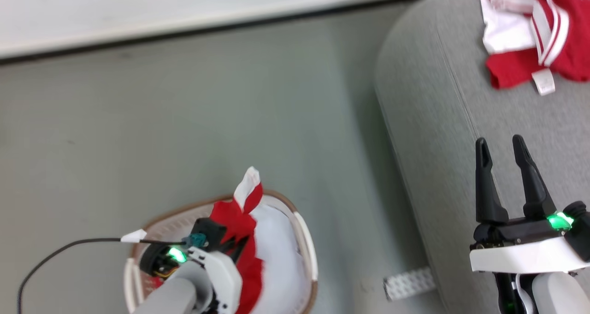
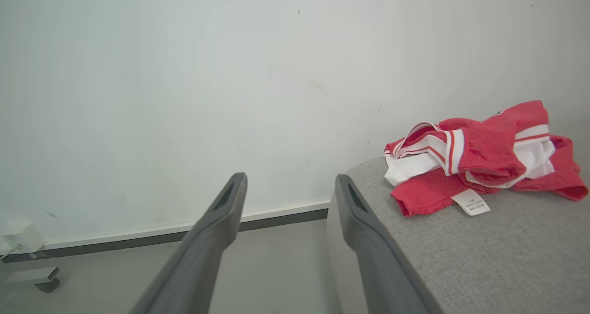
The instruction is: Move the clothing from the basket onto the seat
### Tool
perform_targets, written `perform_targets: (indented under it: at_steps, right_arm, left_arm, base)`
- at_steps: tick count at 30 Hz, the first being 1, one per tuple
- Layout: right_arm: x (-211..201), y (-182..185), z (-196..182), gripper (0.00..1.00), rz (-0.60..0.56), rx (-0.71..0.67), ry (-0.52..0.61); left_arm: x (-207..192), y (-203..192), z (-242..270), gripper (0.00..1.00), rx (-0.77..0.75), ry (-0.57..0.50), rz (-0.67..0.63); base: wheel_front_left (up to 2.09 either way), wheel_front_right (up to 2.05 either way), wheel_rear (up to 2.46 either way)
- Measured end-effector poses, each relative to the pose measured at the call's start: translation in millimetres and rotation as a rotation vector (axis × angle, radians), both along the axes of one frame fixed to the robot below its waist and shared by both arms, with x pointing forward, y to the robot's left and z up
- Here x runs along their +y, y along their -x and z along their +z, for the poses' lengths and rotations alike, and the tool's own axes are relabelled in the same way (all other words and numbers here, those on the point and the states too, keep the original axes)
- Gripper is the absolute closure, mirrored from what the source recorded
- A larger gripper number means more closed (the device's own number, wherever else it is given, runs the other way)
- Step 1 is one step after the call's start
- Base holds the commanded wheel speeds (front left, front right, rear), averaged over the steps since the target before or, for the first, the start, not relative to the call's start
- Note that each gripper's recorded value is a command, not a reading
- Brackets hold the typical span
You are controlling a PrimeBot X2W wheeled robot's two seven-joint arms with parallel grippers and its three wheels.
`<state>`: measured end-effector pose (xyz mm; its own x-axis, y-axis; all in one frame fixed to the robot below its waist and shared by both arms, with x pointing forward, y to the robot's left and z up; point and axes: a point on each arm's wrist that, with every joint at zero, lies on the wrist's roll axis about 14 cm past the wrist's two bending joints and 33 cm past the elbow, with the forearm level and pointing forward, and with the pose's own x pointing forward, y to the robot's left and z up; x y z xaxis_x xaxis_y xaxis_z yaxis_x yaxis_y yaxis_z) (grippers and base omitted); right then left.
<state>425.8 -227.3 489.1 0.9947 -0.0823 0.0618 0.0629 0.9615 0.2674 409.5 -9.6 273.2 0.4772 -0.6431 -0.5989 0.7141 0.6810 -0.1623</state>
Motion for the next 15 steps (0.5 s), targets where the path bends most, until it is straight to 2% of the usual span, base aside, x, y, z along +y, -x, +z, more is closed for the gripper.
perform_targets:
  at_steps: [8,15]
  right_arm:
    - [29,9,31,0.00,0.095,-0.084,-0.026]
    - [50,19,49,0.00,0.160,-0.130,-0.036]
  left_arm:
    - [2,-37,121,1.00,-0.210,0.281,0.214]
    - [11,-51,226,1.00,-0.454,0.440,0.254]
  base:
    - [0.00,0.00,0.00]
    - [0.00,0.00,0.00]
